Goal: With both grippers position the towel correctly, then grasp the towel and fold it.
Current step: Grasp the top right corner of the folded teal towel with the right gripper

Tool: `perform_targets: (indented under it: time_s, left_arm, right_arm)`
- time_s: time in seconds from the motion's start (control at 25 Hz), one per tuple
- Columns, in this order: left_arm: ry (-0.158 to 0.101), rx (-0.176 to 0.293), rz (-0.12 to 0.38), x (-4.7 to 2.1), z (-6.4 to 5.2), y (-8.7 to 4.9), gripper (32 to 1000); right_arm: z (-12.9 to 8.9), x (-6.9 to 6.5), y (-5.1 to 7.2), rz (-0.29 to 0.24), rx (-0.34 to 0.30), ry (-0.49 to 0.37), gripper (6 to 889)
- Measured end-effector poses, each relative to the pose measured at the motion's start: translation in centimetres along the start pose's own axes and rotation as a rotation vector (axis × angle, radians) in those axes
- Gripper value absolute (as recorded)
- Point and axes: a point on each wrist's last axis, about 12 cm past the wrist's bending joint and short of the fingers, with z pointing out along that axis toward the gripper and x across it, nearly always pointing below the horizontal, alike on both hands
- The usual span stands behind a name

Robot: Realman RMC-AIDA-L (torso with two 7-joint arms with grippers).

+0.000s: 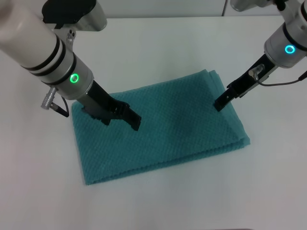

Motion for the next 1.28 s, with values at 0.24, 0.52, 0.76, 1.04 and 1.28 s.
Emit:
perform_targets:
  time_s: [0.24,0.52,0.76,1.04,1.28]
  left_arm:
    - [0.0,0.0,0.0,0.0,0.0,0.0,879]
    - [0.0,0.0,0.0,0.0,0.0,0.0,880]
    - [0.001,-0.001,0.002,0.01,0.0,0.0,880]
    - [-0.006,0.002,0.004,-0.07,0.1,-0.1,879]
    - [-0.009,0.004,0.003,-0.11,0.0,-0.1,879]
  right_arm:
    - [0.0,0.0,0.0,0.001,0.0,0.0,855]
    - [0.0,0.1,-0.1,0.001,0.002,0.003,855]
    - [0.1,0.2,-0.2,0.003,0.003,0.004,856]
    - [1.6,1.3,-0.9,0.043,0.008,0.018,856]
    - [2.6,2.1,-1.6,0.067,0.037,0.02,856]
